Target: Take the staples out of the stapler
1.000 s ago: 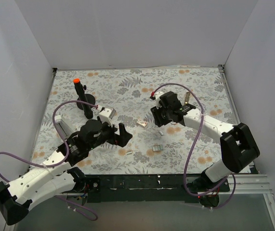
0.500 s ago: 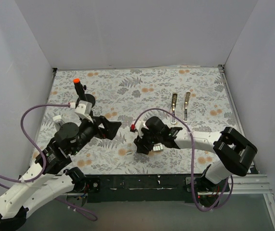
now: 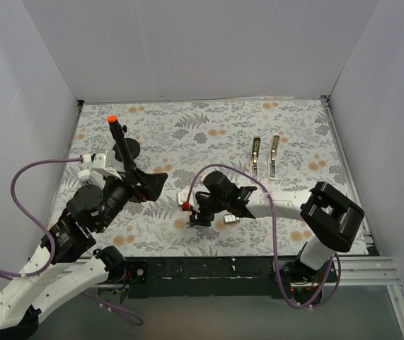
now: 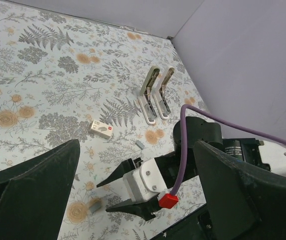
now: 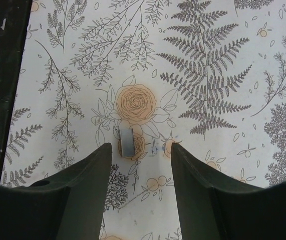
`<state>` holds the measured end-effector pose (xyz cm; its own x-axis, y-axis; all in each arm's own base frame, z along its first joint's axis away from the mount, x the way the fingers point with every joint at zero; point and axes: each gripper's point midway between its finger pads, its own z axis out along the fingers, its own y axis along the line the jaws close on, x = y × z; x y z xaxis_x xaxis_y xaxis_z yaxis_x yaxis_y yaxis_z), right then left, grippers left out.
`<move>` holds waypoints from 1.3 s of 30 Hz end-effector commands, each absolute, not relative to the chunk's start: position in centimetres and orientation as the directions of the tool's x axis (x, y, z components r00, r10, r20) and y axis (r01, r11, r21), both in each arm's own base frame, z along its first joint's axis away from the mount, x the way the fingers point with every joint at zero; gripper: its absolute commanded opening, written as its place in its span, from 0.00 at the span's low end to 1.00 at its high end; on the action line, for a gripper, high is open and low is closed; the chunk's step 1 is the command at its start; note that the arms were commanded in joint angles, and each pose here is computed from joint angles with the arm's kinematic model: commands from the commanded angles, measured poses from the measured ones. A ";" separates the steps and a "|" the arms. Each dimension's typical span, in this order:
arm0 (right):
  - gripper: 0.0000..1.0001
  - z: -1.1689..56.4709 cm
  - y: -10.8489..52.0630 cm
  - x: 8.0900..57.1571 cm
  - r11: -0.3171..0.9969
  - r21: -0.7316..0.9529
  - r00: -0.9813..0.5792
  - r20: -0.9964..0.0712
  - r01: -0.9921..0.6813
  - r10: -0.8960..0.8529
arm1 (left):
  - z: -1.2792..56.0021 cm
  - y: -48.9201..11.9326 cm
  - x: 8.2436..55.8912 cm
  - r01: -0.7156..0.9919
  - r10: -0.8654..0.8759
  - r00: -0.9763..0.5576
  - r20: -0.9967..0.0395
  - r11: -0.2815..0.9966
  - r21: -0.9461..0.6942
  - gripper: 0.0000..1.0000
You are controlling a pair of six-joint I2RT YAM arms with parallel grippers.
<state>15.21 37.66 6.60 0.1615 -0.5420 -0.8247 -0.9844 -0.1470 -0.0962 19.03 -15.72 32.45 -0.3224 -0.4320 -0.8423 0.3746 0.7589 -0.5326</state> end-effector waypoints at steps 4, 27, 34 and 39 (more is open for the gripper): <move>0.57 6.5 39.5 14.5 -0.279 -0.117 0.249 -0.826 -0.953 -0.506 | 34.0 -14.0 18.7 0.333 -0.491 -0.282 -0.824 0.755 -0.564 0.98; 0.51 3.0 39.5 14.8 -0.238 -0.089 0.219 -0.768 -0.967 -0.601 | 34.0 -12.7 18.9 0.295 -0.515 -0.244 -0.822 0.768 -0.568 0.98; 0.39 2.8 39.2 14.7 -0.231 -0.080 0.210 -0.761 -0.970 -0.614 | 34.1 -12.3 18.9 0.283 -0.519 -0.233 -0.823 0.773 -0.568 0.98; 0.33 3.1 39.1 14.5 -0.230 -0.076 0.205 -0.762 -0.970 -0.614 | 34.3 -12.1 18.9 0.280 -0.525 -0.222 -0.822 0.773 -0.570 0.98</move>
<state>14.27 38.86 2.68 0.2018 -0.6090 -0.7671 -0.9693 -0.2363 -0.0674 18.95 -12.89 33.11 -0.2595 -0.5083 -0.8211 0.2875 0.7711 -0.5682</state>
